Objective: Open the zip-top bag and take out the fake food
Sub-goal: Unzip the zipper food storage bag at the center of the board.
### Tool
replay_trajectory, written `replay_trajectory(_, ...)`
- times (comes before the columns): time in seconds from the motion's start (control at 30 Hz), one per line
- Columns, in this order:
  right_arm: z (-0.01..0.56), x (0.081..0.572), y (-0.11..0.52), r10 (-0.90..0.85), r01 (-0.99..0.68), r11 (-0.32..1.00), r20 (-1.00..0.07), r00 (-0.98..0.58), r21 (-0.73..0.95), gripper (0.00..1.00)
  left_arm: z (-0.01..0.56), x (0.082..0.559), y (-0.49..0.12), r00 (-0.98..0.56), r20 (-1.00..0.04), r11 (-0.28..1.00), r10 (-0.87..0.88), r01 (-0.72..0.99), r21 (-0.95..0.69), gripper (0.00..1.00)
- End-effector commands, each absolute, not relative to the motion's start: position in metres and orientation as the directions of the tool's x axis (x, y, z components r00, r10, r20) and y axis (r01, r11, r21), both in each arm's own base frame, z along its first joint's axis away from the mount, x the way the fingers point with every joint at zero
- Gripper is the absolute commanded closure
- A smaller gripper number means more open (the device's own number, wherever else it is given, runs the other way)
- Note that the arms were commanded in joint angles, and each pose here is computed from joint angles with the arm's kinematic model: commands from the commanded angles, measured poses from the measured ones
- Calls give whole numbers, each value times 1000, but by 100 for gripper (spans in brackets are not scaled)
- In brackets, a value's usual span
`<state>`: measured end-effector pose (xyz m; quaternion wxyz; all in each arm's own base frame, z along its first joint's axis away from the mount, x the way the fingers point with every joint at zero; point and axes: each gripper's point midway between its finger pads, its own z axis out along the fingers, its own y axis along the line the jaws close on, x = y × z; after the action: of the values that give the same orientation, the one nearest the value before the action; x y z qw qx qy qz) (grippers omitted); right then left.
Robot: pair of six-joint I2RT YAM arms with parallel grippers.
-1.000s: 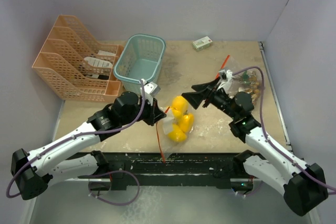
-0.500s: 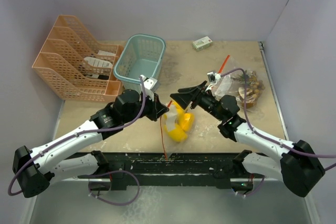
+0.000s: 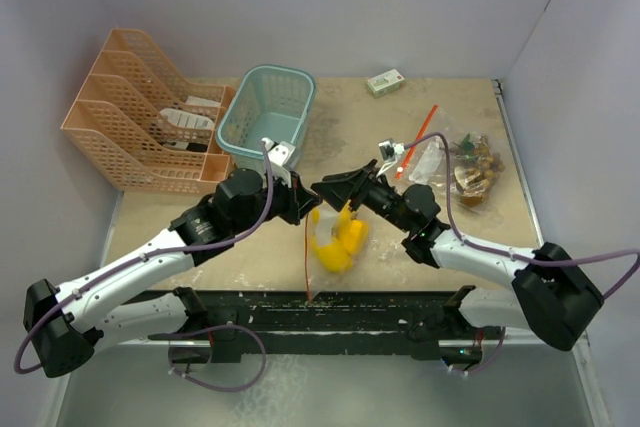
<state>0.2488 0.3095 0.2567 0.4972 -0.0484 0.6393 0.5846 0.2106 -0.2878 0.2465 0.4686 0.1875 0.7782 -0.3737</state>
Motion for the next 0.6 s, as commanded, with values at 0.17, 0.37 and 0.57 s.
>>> replay_trajectory(0.17, 281, 245, 327, 571, -682, 249, -673, -471, 688, 54, 296, 225, -292, -401, -898, 638, -179, 648, -416, 100)
replay_trajectory(0.37, 286, 244, 324, 588, -681, 253, -668, -456, 687, 100, 291, 227, -294, -411, -895, 646, -175, 638, -419, 100)
replay_trajectory(0.57, 292, 245, 316, 589, -675, 293, -684, -430, 677, 100, 282, 226, -293, -427, -890, 649, -161, 633, -421, 100)
